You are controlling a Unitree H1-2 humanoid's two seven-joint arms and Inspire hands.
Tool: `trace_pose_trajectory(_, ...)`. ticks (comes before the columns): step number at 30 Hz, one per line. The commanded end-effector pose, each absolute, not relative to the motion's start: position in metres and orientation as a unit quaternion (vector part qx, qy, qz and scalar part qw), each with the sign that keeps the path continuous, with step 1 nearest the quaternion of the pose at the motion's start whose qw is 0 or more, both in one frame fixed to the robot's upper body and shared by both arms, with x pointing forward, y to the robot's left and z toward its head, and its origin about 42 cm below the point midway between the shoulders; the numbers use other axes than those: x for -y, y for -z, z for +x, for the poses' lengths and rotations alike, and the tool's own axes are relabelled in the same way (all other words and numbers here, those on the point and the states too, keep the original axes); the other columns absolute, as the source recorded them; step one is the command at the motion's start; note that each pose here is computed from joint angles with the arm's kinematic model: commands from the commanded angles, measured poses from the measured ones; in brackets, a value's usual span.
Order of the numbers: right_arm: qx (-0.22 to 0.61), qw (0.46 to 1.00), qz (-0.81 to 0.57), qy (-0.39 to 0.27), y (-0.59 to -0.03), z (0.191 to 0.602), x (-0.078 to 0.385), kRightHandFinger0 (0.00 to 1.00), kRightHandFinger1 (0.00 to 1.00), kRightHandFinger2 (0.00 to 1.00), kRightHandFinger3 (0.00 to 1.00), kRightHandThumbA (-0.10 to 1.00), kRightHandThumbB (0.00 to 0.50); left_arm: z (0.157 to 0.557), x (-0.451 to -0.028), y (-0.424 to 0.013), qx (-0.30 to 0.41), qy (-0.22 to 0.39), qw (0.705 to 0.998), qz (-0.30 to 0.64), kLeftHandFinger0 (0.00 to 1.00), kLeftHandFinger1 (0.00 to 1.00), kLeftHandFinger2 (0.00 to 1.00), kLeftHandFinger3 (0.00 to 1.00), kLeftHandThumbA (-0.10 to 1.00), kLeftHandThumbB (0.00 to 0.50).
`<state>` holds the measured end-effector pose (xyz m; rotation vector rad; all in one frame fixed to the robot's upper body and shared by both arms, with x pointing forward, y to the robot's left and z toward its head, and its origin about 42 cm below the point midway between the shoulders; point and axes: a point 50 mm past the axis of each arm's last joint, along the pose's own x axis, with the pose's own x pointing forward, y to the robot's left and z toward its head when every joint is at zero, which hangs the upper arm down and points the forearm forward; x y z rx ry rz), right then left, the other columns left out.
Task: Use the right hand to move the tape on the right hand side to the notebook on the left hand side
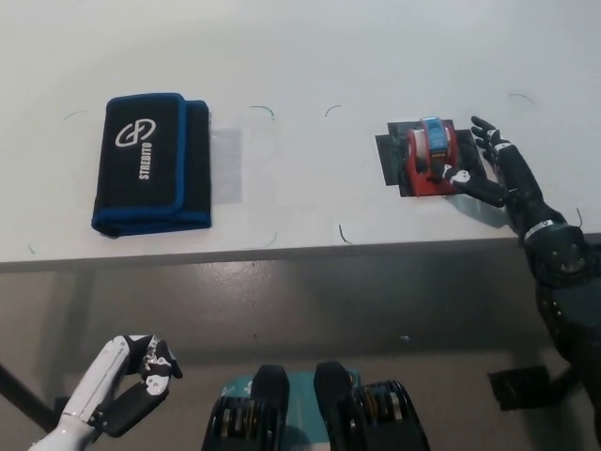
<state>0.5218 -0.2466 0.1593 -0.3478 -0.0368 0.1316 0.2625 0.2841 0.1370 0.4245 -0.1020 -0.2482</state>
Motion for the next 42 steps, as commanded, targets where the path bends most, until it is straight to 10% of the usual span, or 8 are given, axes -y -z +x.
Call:
trace_pose_trajectory(1, 0.053, 0.979, -0.161, -0.113, -0.189, 0.539, 0.191, 1.0, 1.0, 1.0, 1.0, 0.95, 0.409, 0.264, -0.284, -0.148, 0.074, 0.124, 0.967, 0.209, 0.28, 0.21, 0.2, 0.36, 0.23, 0.011)
trace_pose_trajectory(42, 0.087, 0.965, -0.159, -0.191, -0.22, 0.54, 0.073, 1.0, 1.0, 1.0, 1.0, 1.0, 0.492, 0.269, -0.285, -0.157, 0.082, 0.126, 0.963, 0.222, 0.29, 0.22, 0.2, 0.39, 0.27, 0.004)
